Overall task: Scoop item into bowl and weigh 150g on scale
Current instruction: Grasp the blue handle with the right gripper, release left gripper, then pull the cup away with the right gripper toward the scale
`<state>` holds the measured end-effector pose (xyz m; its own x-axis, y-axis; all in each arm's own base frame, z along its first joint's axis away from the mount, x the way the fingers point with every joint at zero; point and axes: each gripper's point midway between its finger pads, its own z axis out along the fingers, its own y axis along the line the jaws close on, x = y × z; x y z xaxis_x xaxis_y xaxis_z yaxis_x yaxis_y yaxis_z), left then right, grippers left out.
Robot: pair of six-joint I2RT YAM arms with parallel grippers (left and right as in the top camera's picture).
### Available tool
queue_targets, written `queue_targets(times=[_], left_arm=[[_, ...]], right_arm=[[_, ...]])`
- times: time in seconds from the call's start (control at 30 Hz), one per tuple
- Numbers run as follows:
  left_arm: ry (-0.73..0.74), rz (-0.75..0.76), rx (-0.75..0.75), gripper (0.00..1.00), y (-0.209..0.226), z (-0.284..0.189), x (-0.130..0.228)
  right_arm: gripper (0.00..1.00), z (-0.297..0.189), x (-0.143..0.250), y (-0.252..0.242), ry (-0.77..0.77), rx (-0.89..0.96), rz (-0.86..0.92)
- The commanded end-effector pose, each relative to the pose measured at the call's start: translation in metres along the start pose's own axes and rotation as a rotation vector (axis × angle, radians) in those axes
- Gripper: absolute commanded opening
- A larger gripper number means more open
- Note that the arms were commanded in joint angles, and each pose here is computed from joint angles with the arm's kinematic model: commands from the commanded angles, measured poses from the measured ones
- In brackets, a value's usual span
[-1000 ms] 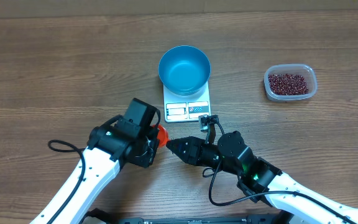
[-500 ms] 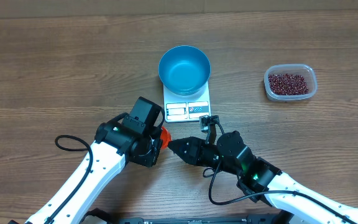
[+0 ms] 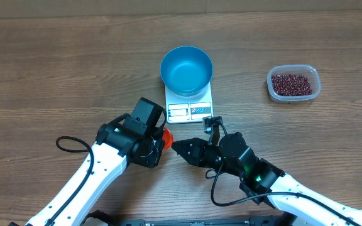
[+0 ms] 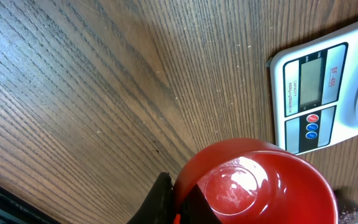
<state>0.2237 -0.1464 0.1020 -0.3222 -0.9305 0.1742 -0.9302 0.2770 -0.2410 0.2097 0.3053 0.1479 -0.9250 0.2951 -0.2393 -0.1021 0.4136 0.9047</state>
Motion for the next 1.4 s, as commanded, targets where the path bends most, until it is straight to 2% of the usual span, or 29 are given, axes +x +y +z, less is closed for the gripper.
queue_targets(times=[0.0, 0.33, 0.6, 0.67, 0.8, 0.87, 1.0, 1.1, 1.13, 1.23, 1.3, 1.37], left_arm=[[0.007, -0.004, -0.001, 0.04, -0.003, 0.001, 0.004], [0.006, 0.000, -0.001, 0.04, -0.003, 0.001, 0.004], [0.006, 0.000, -0.002, 0.07, -0.003, 0.001, 0.004], [0.005, 0.000, -0.004, 0.14, -0.002, 0.001, 0.003], [-0.005, -0.001, -0.007, 0.36, -0.001, 0.001, 0.002], [-0.007, 0.001, -0.010, 0.40, 0.000, 0.001, 0.001], [-0.027, 0.037, -0.006, 0.41, -0.001, 0.001, -0.002], [-0.034, 0.073, -0.005, 0.47, -0.001, 0.001, -0.003], [-0.034, 0.080, -0.005, 0.52, -0.001, 0.001, -0.003], [-0.034, 0.085, -0.006, 0.77, -0.001, 0.001, -0.003], [-0.041, 0.084, -0.006, 0.89, -0.001, 0.001, -0.005], [-0.050, 0.115, -0.005, 0.95, -0.002, 0.000, -0.007]], right_arm=[[0.11, 0.000, -0.001, 0.012, 0.003, -0.032, -0.016], [0.04, 0.000, -0.001, 0.012, 0.005, -0.028, -0.014], [0.04, 0.000, 0.000, 0.011, 0.005, -0.027, -0.014], [0.04, 0.000, 0.000, 0.010, 0.007, -0.022, -0.012], [0.04, 0.000, 0.001, 0.007, 0.011, -0.009, -0.031], [0.04, 0.000, 0.002, 0.006, 0.013, -0.006, -0.062], [0.04, 0.000, 0.004, 0.000, 0.023, 0.015, -0.090], [0.04, 0.000, 0.006, -0.007, 0.036, 0.044, -0.081], [0.04, 0.000, 0.007, -0.009, 0.039, 0.052, -0.079], [0.04, -0.001, 0.008, -0.011, 0.044, 0.060, -0.079], [0.04, -0.002, 0.007, -0.012, 0.043, 0.064, -0.087], [0.04, -0.006, 0.005, -0.013, 0.048, 0.067, -0.114]])
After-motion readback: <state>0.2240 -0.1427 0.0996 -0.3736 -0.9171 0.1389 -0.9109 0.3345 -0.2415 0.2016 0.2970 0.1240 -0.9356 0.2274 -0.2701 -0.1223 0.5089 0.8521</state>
